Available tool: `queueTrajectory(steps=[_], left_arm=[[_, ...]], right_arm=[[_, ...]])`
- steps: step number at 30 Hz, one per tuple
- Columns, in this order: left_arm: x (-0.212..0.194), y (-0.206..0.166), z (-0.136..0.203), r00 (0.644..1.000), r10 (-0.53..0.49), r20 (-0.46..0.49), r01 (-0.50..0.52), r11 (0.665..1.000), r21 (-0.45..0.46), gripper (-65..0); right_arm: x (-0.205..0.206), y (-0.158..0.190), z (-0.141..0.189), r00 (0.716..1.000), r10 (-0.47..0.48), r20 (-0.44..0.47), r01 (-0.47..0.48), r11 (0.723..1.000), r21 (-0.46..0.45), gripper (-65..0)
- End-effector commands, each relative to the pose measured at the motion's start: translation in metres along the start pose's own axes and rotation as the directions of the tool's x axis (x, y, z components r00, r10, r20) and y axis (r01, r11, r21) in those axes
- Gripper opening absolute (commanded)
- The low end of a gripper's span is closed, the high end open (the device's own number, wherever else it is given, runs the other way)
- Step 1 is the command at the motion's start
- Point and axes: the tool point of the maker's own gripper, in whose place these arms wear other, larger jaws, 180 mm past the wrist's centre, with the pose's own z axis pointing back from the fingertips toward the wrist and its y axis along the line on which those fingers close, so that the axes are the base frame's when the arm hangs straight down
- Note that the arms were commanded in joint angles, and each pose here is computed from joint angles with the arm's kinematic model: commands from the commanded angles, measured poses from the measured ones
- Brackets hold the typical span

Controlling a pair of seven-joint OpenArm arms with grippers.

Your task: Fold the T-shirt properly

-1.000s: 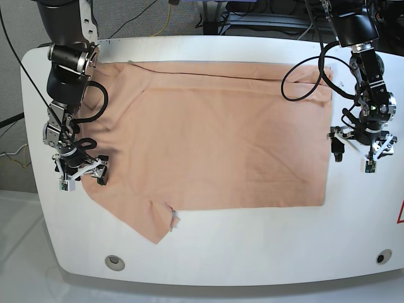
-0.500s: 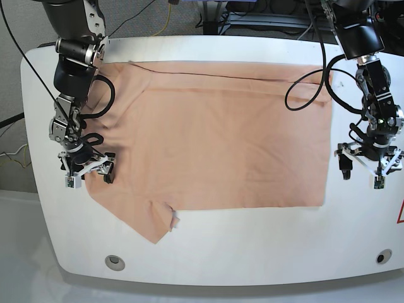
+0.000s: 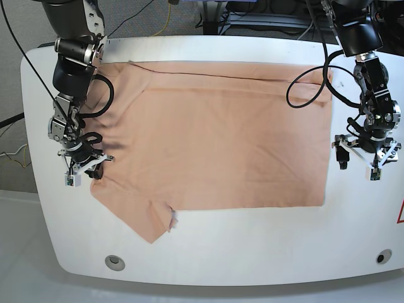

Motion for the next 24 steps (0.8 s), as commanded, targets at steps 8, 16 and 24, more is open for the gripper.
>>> queueTrajectory(steps=[8, 16, 24], left_arm=[[0.022, -0.004, -0.001, 0.997, 0.021, 0.071, -0.021, 1.0, -0.005, -10.5], [0.018, -0.005, -0.016, 0.994, 0.059, 0.093, -0.058, 0.998, -0.02, -10.5], [0.02, -0.004, -0.032, 0.991, 0.102, 0.09, -0.099, 0.995, -0.032, -10.5]], right_arm=[[-0.01, 0.002, 0.0, 0.997, 0.026, -0.071, -0.025, 1.0, 0.011, -64.2], [-0.01, 0.002, 0.0, 0.997, 0.026, -0.071, -0.025, 1.0, 0.011, -64.2], [-0.01, 0.001, 0.0, 0.997, 0.027, -0.071, -0.026, 1.0, 0.01, -64.2]])
